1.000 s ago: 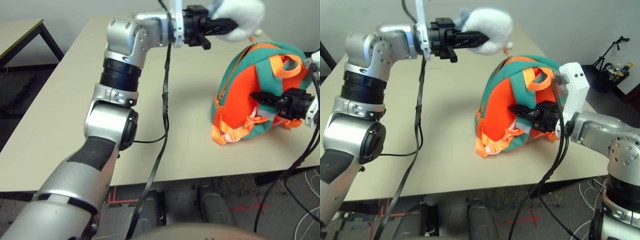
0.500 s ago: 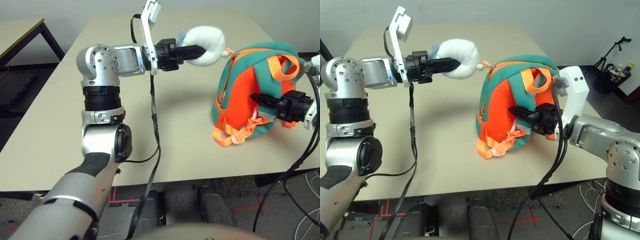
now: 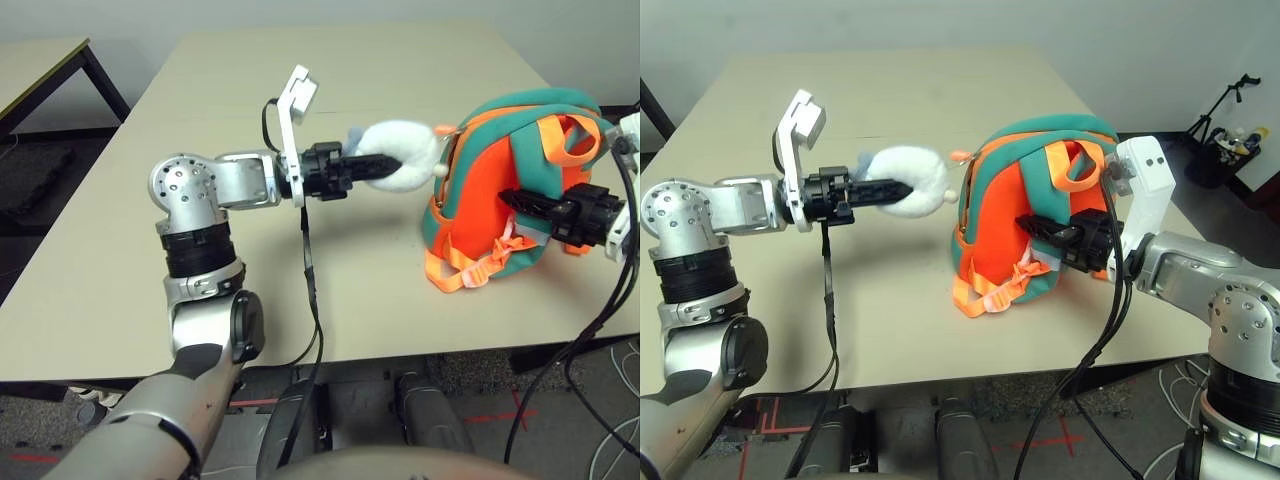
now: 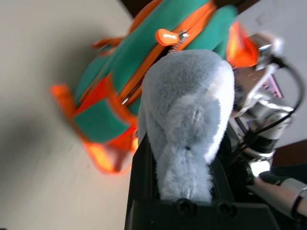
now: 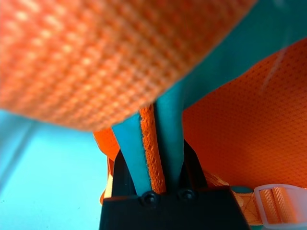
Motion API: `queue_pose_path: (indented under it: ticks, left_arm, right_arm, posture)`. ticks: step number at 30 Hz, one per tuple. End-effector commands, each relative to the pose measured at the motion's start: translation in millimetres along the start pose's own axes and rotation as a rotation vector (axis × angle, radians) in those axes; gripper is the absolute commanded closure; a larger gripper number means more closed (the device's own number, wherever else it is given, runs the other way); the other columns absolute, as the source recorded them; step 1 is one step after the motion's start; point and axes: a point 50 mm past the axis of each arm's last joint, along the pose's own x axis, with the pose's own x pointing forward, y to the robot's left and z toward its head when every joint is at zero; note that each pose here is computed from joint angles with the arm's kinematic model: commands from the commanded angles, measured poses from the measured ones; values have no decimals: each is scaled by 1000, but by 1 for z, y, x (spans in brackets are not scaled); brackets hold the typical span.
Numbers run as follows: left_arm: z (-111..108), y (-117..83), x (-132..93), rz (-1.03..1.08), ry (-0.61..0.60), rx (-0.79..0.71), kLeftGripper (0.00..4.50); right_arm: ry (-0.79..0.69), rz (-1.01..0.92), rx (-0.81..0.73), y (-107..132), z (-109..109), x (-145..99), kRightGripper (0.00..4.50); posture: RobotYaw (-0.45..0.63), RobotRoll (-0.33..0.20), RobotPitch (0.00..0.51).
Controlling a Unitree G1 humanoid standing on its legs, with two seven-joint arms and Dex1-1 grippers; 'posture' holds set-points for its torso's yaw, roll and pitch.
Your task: Put the pencil case into the backpack and zip it.
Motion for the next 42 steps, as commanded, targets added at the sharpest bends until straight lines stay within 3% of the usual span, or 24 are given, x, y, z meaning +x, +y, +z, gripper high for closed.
queue_pose_path:
  ticks: [1,11,19,23,27,29,35,40,41,42]
  left_arm:
    - [-22,25,-2,91,71,-84,4194]
    - [-63,58,22,100,192,-170,4196]
    - [-90,69,43,85,289,-195,4197]
    - [-88,68,49,80,280,-178,4197]
    - [-65,58,48,45,187,-122,4197]
    - [-54,50,43,10,153,-94,4197]
    - [-26,16,-2,-96,94,-43,2164]
    - [-29,6,-63,-45,191,-15,449]
    - [-30,5,-68,-34,206,-12,71]
    - [-31,6,-75,-17,216,-20,32]
  right_arm:
    - [37,23,21,0,-8,5,4308]
    - [32,15,16,-2,-6,6,4308]
    - [21,4,22,-3,-8,4,4308]
    - [14,-4,23,-4,-8,3,4308]
    - [20,-6,24,-4,-10,2,4308]
    - [22,-4,22,-3,-9,0,3583]
    - [57,8,39,1,0,-20,1697]
    - [140,-19,64,2,2,-47,93]
    - [152,-27,67,2,2,-51,0]
    - [165,-41,68,2,3,-55,0]
  posture:
    - [-90,0,89]
    - [-99,0,84]
    - [-119,0,71]
    - [-120,0,73]
    - [-115,0,70]
    - [-114,0,71]
    - [-124,0,71]
    - [-129,0,76]
    - [-123,0,81]
    - [-120,0,82]
